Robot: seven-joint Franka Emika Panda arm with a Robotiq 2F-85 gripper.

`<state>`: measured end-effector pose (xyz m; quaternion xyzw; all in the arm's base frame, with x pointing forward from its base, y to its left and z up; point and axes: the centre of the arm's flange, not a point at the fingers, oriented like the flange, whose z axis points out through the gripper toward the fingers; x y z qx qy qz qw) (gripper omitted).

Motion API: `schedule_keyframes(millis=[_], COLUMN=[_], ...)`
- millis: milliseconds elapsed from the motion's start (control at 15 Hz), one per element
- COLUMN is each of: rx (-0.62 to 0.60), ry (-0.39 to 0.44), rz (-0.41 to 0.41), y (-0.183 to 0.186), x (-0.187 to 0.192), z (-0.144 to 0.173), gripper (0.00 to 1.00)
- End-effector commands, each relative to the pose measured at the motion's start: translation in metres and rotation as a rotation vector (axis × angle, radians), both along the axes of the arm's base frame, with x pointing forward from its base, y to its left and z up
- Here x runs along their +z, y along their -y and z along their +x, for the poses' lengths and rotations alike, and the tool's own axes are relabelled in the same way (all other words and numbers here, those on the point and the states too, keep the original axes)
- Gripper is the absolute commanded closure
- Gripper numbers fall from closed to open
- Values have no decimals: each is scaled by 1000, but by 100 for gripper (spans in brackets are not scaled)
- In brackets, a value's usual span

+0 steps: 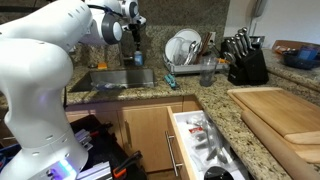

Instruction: Move the white bottle from the drawer to beside the tap

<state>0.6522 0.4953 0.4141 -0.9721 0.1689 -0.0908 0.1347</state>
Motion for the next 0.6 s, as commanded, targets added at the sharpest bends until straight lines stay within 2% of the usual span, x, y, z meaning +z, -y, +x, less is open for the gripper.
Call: schedule_keyframes(millis=[0,133,267,333,533], rx=[-117,-195,-308,-234,-291], ry=[-136,-150,-149,-121,-131], rz=[74,84,44,61,61], y=[56,75,95,46,59], x=[20,32,36,47,51], z=[-39,-42,-38,12,18], gripper=[0,0,0,0,0])
